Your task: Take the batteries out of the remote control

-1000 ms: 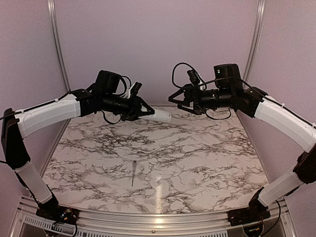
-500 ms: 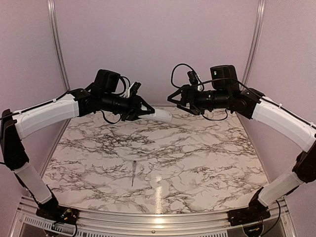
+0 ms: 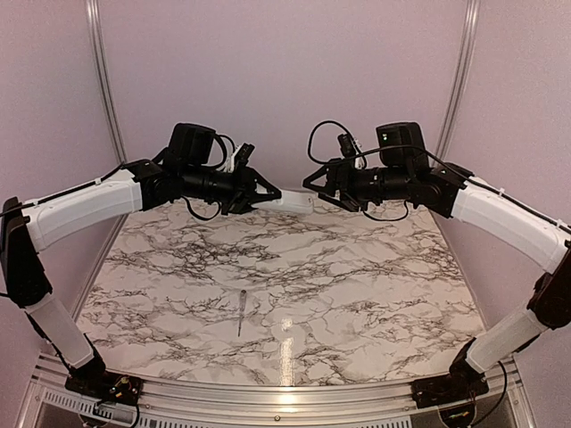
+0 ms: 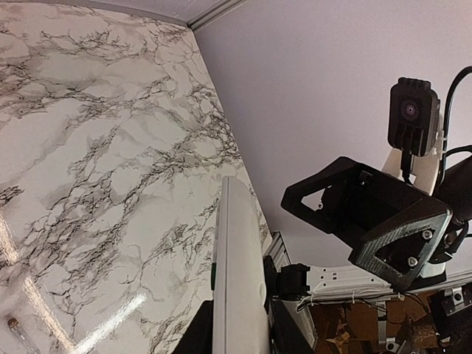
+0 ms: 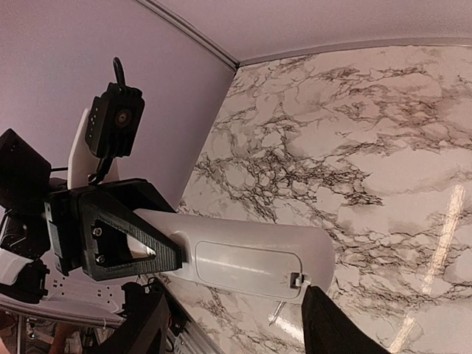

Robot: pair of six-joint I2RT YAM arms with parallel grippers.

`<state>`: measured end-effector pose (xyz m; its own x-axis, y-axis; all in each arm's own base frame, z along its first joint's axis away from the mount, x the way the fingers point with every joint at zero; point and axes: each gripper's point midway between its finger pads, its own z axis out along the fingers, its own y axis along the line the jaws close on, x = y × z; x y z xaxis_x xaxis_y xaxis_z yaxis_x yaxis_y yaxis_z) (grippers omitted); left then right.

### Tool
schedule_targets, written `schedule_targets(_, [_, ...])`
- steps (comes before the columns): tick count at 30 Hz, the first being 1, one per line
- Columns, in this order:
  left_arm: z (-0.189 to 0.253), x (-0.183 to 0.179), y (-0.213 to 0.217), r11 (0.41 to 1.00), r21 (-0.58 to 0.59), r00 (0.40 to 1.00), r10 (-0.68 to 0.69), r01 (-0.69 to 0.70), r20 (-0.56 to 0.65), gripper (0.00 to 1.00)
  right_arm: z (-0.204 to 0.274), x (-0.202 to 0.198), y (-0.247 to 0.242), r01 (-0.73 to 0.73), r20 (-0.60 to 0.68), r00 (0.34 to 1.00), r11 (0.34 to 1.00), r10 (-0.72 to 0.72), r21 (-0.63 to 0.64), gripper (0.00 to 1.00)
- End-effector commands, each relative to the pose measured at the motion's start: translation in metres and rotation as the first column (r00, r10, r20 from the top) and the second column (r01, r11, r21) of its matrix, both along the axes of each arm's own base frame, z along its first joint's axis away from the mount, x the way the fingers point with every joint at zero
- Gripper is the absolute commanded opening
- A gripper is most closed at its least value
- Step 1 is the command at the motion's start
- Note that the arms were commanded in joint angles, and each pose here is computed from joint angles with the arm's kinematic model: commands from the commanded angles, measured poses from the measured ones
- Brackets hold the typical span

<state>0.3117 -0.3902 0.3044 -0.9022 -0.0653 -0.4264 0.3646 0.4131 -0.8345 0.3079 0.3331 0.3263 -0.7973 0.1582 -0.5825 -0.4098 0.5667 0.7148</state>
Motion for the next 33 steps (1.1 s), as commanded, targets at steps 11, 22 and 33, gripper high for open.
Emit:
schedule_targets(11, [0.0380, -0.0021, -0.0037, 0.996, -0.086, 0.996, -0.027, 0.035, 0.083, 0.00, 0.0013, 0.0134, 0.0124, -0.003, 0.015, 1.000, 1.000, 0.003, -0.011, 0.56])
schedule_targets(22, [0.0364, -0.0005, -0.0059, 0.996, -0.083, 0.997, -0.032, 0.038, 0.076, 0.00, 0.0018, 0.0135, 0.0156, -0.020, 0.017, 1.000, 1.000, 0.020, -0.013, 0.53])
schedule_targets(33, [0.0349, 0.0009, -0.0059, 0.996, -0.083, 0.997, -0.024, 0.030, 0.073, 0.00, 0.0006, 0.0118, 0.0149, -0.028, 0.014, 1.000, 0.999, 0.028, -0.021, 0.50])
